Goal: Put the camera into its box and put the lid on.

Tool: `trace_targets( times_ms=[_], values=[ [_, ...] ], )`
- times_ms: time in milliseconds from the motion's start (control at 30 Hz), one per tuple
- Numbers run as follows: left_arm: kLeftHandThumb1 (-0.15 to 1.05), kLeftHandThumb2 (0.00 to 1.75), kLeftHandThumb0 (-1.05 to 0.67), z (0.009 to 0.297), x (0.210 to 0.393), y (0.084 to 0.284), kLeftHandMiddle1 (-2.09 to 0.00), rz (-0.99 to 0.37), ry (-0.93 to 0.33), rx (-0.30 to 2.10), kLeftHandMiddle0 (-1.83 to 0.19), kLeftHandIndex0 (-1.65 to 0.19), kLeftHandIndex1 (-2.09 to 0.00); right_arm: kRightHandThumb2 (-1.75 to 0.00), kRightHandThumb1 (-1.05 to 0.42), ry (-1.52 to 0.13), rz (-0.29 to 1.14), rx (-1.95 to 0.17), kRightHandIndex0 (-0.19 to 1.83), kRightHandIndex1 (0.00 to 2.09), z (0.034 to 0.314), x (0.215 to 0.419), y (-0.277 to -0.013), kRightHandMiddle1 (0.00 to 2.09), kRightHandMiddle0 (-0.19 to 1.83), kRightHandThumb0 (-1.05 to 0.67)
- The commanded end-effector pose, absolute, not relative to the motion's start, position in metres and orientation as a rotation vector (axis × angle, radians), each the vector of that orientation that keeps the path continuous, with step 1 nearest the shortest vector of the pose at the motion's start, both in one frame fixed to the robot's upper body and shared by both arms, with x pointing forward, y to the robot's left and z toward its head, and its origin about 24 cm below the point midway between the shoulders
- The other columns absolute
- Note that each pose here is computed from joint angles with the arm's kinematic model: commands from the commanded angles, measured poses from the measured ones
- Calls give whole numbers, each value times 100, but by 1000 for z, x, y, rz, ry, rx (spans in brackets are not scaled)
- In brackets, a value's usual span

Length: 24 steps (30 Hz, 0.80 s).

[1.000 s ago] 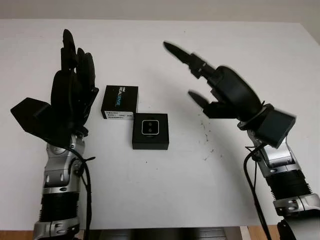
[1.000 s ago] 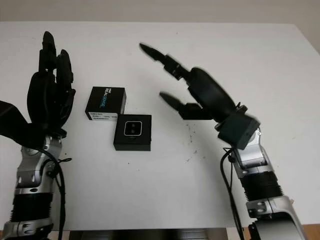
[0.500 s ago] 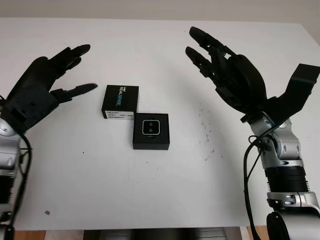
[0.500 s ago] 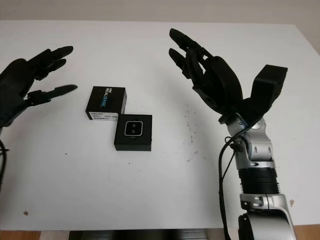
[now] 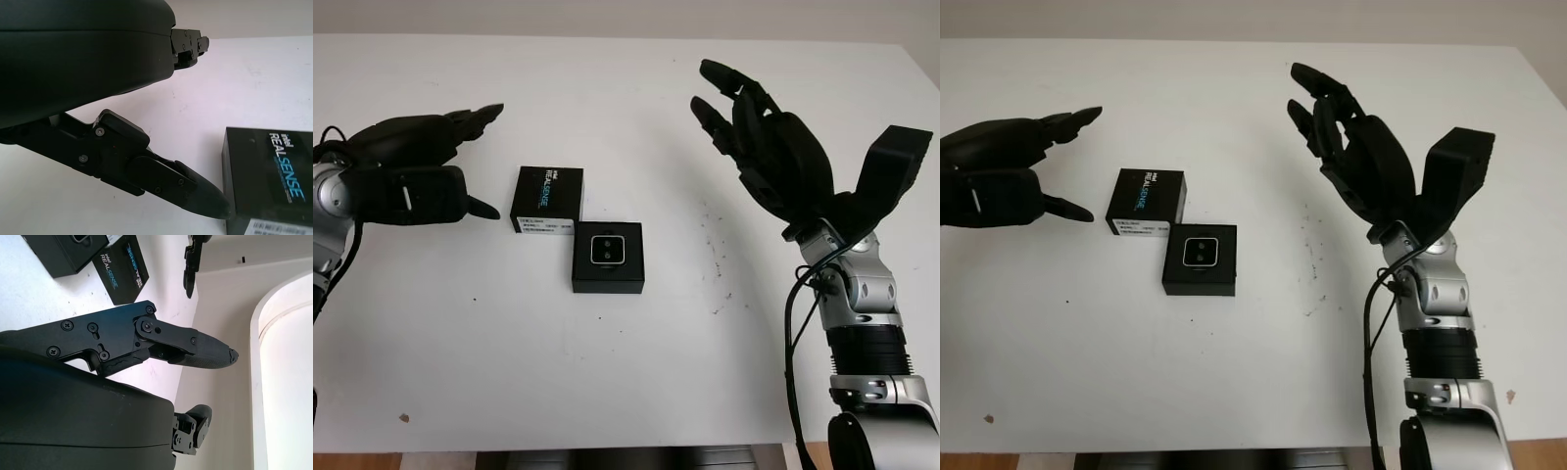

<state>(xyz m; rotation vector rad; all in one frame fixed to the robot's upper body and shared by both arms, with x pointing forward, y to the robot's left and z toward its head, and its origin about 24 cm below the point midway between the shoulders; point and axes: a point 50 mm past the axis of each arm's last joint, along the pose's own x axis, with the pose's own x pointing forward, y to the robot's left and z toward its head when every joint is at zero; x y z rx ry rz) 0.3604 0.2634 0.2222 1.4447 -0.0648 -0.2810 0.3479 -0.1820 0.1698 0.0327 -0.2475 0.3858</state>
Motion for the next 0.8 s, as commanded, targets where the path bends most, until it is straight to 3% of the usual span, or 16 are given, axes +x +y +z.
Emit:
trace_targets(
  times_ms=[0,767],
  values=[
    [92,5,-86,228,365,258,-3,-287,-92,1443,15,19,0,-65,-105,-261,384,33,10,8,172,347,-181,67,-19,-59],
    [93,5,-87,202,378,243,-6,-424,-94,1527,12,15,-5,-70,-105,-248,331,18,13,9,169,346,-181,73,-19,-53]
  ],
)
